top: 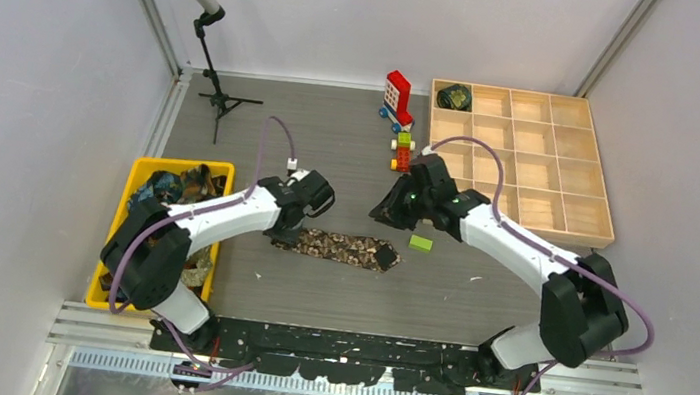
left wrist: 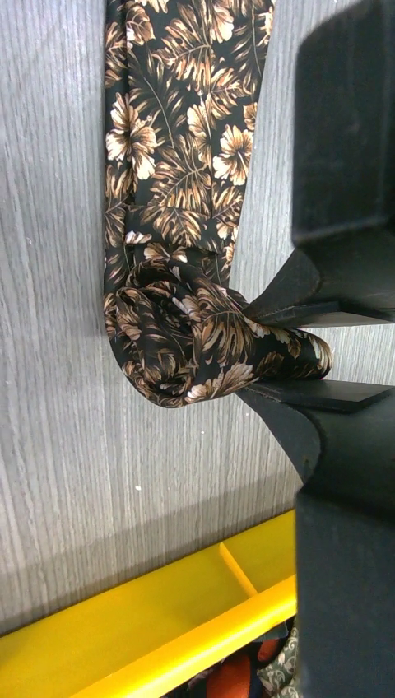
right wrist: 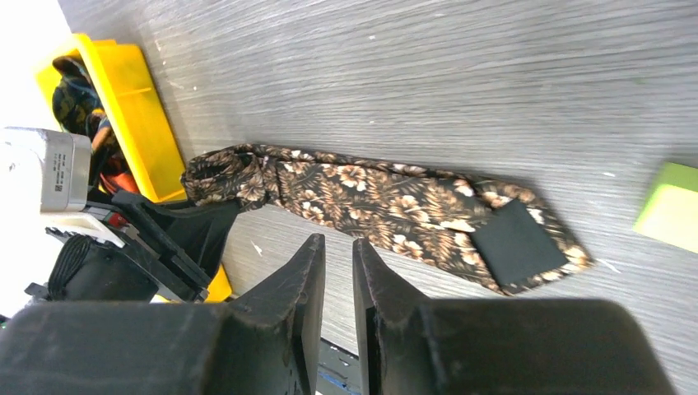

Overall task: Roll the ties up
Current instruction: Roll the tie at the center of the board.

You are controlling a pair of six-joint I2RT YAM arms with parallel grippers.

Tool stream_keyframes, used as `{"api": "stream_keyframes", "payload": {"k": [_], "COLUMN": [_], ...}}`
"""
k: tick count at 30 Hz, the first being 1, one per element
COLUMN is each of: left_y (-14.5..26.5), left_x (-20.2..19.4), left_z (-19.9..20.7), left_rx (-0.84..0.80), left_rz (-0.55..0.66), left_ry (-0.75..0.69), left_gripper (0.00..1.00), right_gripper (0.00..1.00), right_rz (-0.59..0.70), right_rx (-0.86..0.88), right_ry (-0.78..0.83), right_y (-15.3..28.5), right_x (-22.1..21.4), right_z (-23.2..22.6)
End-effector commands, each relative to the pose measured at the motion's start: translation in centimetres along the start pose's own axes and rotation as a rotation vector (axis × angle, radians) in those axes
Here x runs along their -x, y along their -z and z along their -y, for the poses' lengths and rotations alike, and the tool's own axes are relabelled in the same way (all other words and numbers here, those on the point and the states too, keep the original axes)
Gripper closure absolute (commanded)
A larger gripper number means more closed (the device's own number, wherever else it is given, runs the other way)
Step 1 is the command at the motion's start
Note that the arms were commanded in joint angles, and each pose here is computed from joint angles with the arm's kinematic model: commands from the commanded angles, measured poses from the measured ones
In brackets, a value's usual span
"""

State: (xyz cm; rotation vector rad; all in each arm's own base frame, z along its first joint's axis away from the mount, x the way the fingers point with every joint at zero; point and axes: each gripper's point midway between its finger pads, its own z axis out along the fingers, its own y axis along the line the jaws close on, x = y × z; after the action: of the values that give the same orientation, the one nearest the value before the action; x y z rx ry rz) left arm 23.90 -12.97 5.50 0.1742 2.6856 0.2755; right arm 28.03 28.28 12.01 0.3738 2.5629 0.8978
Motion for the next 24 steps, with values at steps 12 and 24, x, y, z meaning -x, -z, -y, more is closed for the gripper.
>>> {"api": "stream_keyframes", "payload": {"k": [12,24], "left_y": [0.7,-0.7], "left_x": [1.3,0.1], "left_z": [1.3,6.0], "left_rx": [0.324,0.307], "left_rz": [0.043,-0.039], "left_ry": [-0.183,-0.292], "left_gripper": [0.82,0.81], "right_gripper": [0.75,0.75], "right_rz": [0.175,0.201], "right_rx": [-0.071,-0.058], "right_ry": [-0.046,-0.050], "right_y": [6.0,7.2], "right_x": [3.6,4.0], "right_z": [3.4,3.1]}}
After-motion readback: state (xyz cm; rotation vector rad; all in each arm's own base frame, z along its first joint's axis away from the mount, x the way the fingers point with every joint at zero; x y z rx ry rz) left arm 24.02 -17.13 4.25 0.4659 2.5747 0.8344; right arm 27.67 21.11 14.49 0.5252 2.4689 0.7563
